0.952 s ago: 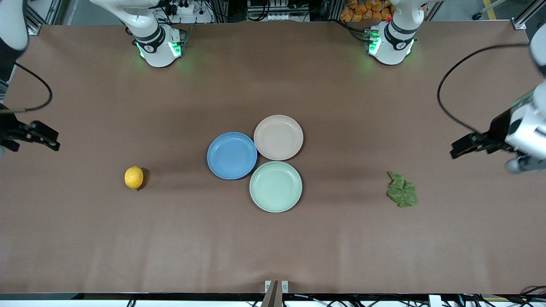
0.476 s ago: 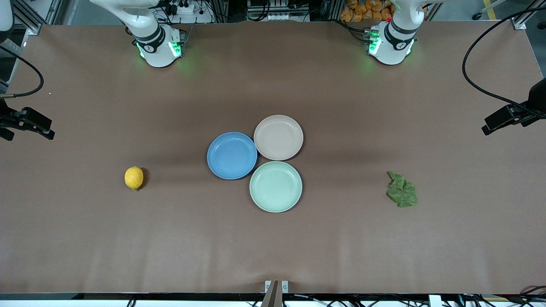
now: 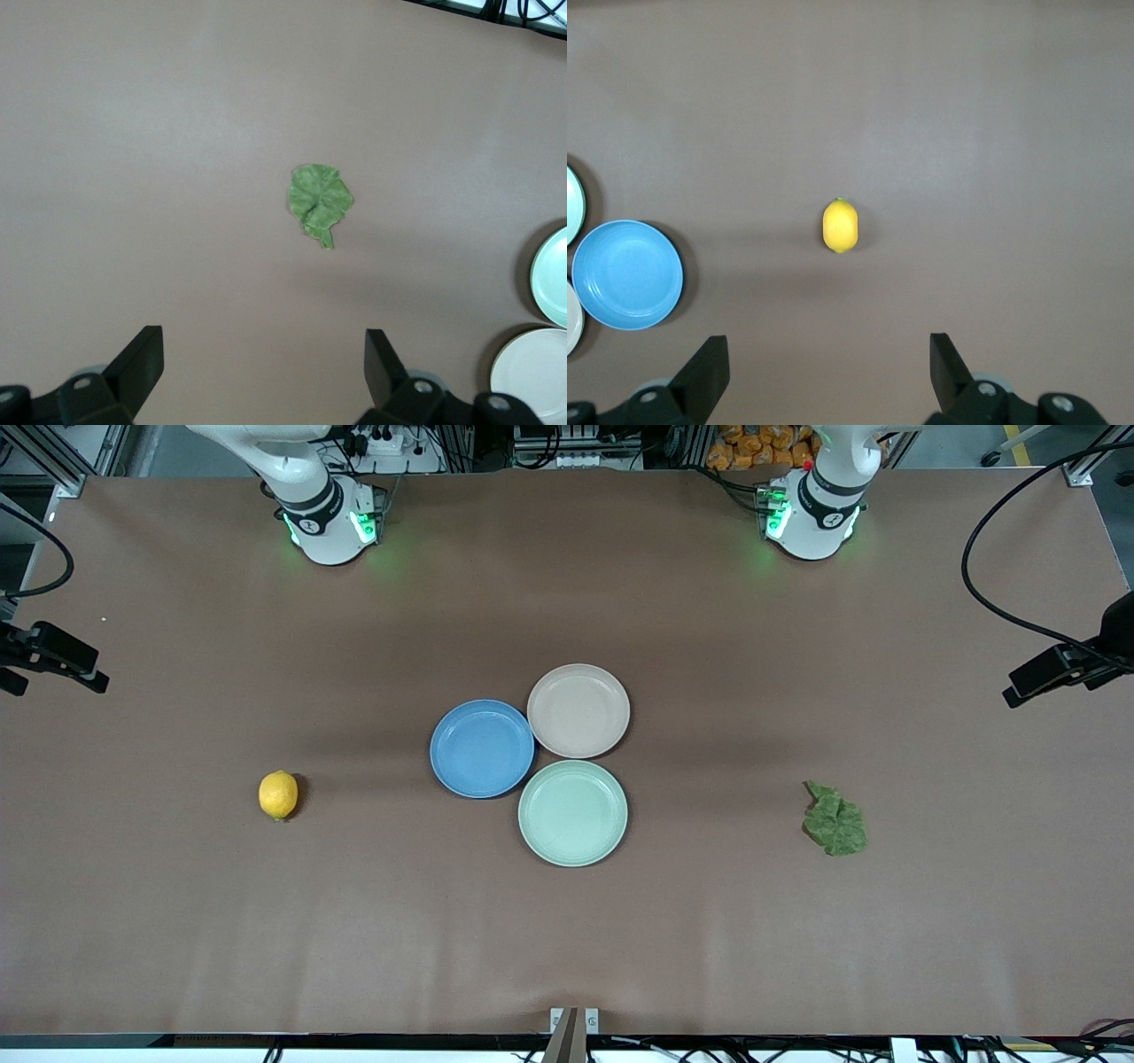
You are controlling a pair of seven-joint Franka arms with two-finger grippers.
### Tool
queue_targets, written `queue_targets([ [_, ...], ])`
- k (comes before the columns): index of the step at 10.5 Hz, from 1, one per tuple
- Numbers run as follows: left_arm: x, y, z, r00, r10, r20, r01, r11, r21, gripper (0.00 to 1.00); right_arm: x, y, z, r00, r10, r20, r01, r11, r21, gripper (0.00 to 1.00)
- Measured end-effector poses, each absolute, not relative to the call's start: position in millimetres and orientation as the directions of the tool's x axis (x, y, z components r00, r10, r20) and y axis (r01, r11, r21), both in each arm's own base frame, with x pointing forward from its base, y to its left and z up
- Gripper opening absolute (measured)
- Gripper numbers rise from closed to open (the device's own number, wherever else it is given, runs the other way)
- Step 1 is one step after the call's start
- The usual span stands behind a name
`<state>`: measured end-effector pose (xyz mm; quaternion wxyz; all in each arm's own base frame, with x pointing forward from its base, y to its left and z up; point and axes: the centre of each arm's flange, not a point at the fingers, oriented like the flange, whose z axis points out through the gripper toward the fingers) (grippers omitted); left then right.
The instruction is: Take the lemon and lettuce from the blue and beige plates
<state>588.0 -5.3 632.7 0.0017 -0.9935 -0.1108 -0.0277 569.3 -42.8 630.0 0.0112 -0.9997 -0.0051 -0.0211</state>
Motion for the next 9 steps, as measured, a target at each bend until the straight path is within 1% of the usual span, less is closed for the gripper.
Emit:
queue_targets([
  [5,588,-18,634,0.978,0.200,0.058,0.200,-0.980,0.004,1.00,564,-28,597,0.998,0.037,-0.052,0.035,-0.999,-0.032,1.00],
  [9,588,-14,634,0.977,0.206,0.058,0.206,-0.978,0.003,1.00,562,-14,589,0.996,0.063,-0.067,0.060,-0.998,-0.033,1.00],
])
